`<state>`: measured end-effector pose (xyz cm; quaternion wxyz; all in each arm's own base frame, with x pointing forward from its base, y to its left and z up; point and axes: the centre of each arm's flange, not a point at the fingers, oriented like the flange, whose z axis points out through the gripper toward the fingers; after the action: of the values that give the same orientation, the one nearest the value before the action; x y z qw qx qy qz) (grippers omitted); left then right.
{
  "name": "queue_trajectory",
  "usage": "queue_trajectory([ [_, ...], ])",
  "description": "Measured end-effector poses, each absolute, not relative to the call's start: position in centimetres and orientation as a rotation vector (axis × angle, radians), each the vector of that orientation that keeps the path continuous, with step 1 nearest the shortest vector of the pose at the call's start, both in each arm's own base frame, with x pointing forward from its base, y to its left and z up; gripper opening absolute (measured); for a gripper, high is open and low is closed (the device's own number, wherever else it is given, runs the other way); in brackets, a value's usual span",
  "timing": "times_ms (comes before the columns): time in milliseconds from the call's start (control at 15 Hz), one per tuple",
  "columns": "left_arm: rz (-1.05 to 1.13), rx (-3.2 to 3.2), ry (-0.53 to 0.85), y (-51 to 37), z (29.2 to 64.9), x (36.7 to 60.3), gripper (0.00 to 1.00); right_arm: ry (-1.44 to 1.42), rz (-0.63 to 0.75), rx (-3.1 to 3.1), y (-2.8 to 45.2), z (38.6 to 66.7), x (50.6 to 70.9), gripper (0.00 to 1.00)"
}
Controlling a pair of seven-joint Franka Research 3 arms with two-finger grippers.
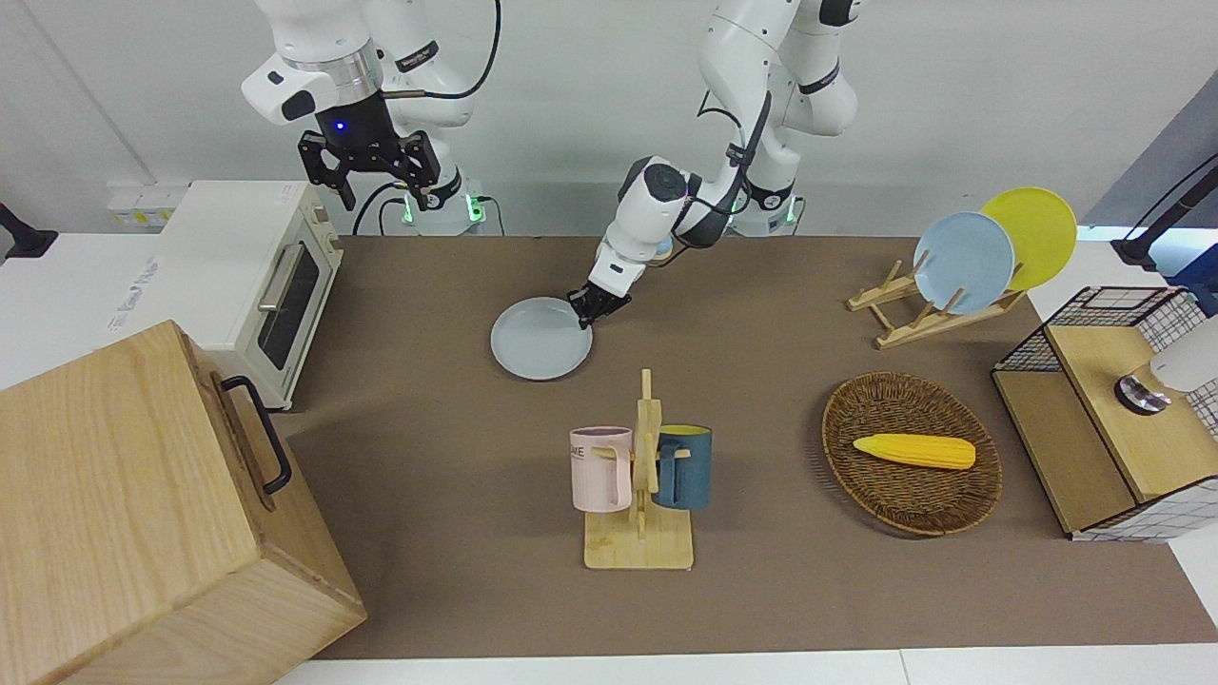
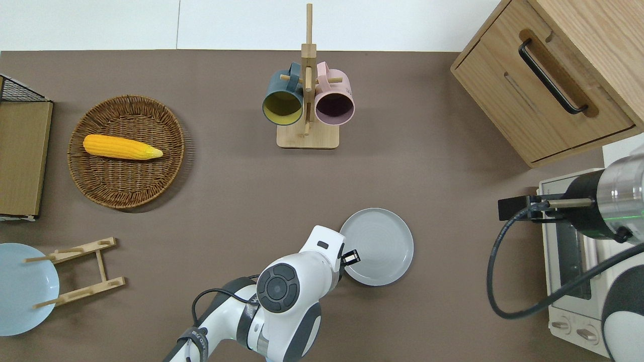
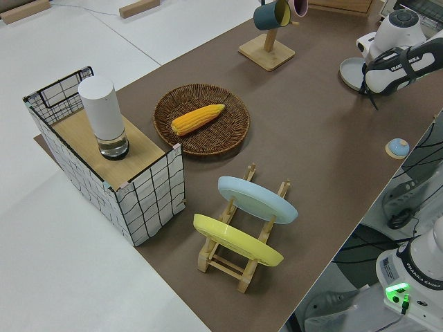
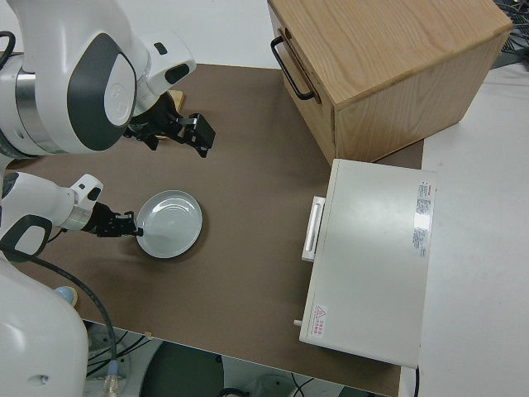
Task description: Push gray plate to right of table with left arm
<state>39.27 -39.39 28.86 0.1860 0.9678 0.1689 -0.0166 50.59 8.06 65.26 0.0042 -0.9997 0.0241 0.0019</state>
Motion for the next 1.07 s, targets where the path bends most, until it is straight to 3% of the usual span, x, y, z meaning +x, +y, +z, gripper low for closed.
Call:
queue_trajectory([
  [200,-0.053,2.725,0.467,-39.9,28.6,38.9,0.07,0.076,0.006,-3.132,8.1,65.3,50.6,1.00],
  [267,-0.053,2.725,0.467,-40.0,28.6,38.9,0.14,0.076,0.006,-3.132,8.1,65.3,50.6,1.00],
  [733,-0.157,2.758,0.461,-40.0,29.6,38.8,0.81,0.076,0.006,-3.132,8.1,65.3,50.6,1.00],
  [1067,-0.223,2.774,0.479,-38.5,32.0,39.8,0.93,0.076,0.006,-3.132,8.1,65.3,50.6,1.00],
])
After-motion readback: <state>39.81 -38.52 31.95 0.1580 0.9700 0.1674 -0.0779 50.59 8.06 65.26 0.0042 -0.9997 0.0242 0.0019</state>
